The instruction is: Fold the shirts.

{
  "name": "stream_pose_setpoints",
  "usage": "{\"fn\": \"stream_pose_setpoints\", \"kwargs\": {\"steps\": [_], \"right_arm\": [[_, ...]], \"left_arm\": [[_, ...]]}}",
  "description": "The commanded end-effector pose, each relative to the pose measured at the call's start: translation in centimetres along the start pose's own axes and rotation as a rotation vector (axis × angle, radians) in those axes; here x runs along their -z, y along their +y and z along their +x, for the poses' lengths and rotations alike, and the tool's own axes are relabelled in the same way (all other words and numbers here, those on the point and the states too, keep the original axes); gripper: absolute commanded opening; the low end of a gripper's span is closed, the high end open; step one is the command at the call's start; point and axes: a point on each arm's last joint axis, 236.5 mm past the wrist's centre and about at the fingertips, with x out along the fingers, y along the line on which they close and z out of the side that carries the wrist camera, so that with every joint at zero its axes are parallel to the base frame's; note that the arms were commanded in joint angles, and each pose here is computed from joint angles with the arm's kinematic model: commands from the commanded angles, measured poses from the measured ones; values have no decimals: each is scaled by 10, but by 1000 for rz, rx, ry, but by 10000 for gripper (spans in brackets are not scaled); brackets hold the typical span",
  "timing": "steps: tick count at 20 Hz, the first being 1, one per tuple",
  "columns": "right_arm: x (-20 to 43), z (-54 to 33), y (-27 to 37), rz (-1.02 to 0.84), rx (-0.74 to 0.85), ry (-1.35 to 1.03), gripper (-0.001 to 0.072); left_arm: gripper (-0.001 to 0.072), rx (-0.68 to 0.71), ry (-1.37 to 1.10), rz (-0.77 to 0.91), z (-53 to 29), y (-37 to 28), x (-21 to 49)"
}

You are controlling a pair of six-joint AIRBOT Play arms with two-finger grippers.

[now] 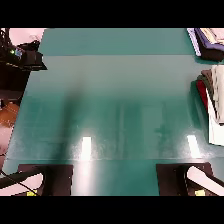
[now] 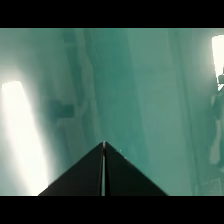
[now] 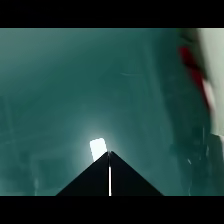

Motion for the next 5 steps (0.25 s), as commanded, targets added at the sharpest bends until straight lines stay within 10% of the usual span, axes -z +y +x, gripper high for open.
{"fn": "stream_pose_setpoints", "kwargs": {"steps": [1, 5], "right_arm": [[17, -13, 81, -159, -155, -19, 20], [36, -17, 119, -249, -228, 6, 20]], "left_arm": [[27, -6, -58, -1, -1, 2, -14], [27, -9, -79, -1, -1, 2, -18]]}}
